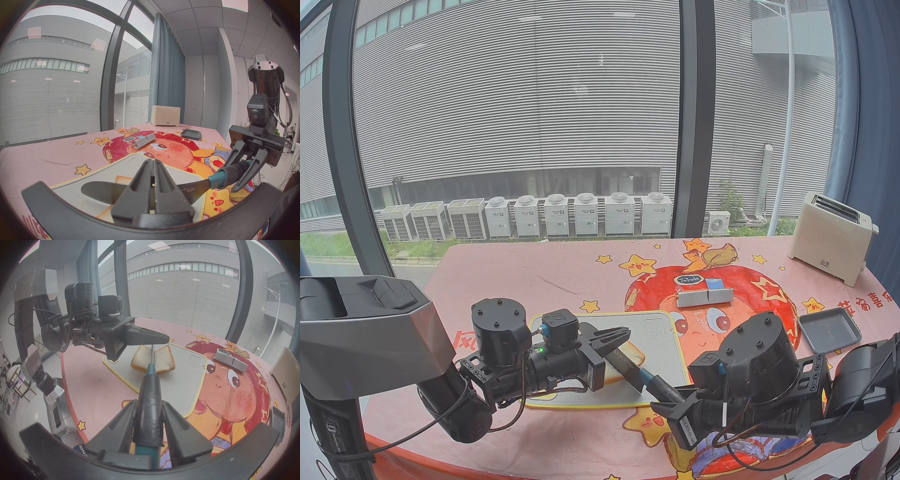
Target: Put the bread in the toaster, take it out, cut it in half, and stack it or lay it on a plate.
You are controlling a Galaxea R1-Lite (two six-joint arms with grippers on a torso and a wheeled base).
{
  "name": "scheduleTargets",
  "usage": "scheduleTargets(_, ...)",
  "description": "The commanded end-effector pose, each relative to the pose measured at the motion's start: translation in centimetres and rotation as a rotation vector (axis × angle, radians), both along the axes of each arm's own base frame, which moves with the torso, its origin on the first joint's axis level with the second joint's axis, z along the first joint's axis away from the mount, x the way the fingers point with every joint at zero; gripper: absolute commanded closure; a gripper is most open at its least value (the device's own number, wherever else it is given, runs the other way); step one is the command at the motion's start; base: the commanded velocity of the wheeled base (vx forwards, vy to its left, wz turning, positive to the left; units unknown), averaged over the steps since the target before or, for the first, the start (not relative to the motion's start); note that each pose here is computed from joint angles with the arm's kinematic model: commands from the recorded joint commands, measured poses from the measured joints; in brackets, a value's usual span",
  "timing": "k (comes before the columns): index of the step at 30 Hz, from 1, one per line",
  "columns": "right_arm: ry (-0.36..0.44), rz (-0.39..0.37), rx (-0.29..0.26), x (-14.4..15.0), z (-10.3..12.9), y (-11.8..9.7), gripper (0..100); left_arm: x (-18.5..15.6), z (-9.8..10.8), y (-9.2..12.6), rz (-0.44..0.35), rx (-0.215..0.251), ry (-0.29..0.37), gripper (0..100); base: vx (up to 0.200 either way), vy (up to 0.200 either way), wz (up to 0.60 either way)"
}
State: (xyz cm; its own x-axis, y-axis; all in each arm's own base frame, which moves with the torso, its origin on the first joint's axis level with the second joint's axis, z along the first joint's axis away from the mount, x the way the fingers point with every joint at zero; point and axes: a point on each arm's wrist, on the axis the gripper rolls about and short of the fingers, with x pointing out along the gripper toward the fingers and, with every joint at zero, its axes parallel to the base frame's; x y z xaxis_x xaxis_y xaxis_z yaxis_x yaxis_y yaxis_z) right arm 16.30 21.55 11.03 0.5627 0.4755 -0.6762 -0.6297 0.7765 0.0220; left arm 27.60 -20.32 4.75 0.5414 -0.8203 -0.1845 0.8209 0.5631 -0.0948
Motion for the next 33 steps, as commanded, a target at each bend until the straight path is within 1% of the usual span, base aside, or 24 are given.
scheduleTargets(1,-0.005,0.001,0.008,0.0,0.1,0.1,100,0.1,-0.7,-0.1,0.001,0.012,0.018,100,0.0,0.0,0.0)
scheduleTargets(4,-0.009,-0.001,0.007,0.0,0.2,0.1,100,0.1,-0.8,-0.1,0.002,0.014,0.021,100,0.0,0.0,0.0)
scheduleTargets(5,-0.007,-0.002,0.003,0.0,0.1,0.1,100,0.3,-0.7,-0.2,0.007,0.008,0.01,100,0.0,0.0,0.0)
scheduleTargets(7,-0.006,-0.003,0.0,0.0,0.0,0.1,100,0.5,-0.1,-0.3,0.009,-0.023,-0.024,100,0.0,0.0,0.0)
scheduleTargets(8,-0.006,-0.003,0.0,0.0,0.0,0.1,100,0.8,0.5,-0.4,0.012,-0.046,-0.055,100,0.0,0.0,0.0)
scheduleTargets(9,-0.006,-0.003,0.0,0.0,0.0,0.1,100,0.9,0.8,-0.4,0.016,-0.055,-0.065,100,0.0,0.0,0.0)
scheduleTargets(11,-0.007,-0.003,0.001,0.0,0.1,0.1,100,0.9,1.2,-0.2,0.02,-0.062,-0.076,100,0.0,0.0,0.0)
scheduleTargets(13,-0.006,-0.003,0.0,0.0,0.0,0.0,100,0.8,2.4,0.1,0.027,-0.083,-0.098,100,0.0,0.0,0.0)
scheduleTargets(16,-0.005,-0.003,-0.002,0.0,0.0,0.1,100,1.0,3.5,0.8,0.047,-0.112,-0.108,100,0.0,0.0,0.0)
scheduleTargets(19,-0.006,-0.002,-0.002,0.0,0.0,0.0,100,0.9,4.5,1.0,0.05,-0.128,-0.13,100,0.0,0.0,0.0)
scheduleTargets(21,-0.006,-0.002,-0.002,0.0,0.0,0.0,100,0.8,4.8,1.0,0.05,-0.134,-0.135,100,0.0,0.0,0.0)
scheduleTargets(23,-0.006,-0.002,-0.002,0.0,0.0,0.0,100,0.9,4.8,1.3,0.059,-0.129,-0.129,100,0.0,0.0,0.0)
scheduleTargets(25,-0.006,-0.002,-0.002,0.0,0.0,0.0,100,1.1,4.5,1.8,0.076,-0.114,-0.115,100,0.0,0.0,0.0)
scheduleTargets(30,-0.005,-0.004,-0.002,0.1,0.0,0.0,100,1.0,3.6,1.9,0.078,-0.092,-0.09,100,0.0,0.0,0.0)
scheduleTargets(31,-0.004,-0.007,-0.003,0.1,0.0,0.0,100,1.0,3.0,1.9,0.078,-0.081,-0.077,100,0.0,0.0,0.0)
scheduleTargets(33,-0.004,-0.007,-0.003,0.1,0.0,0.0,100,1.0,3.0,1.9,0.078,-0.082,-0.078,100,0.0,0.0,0.0)
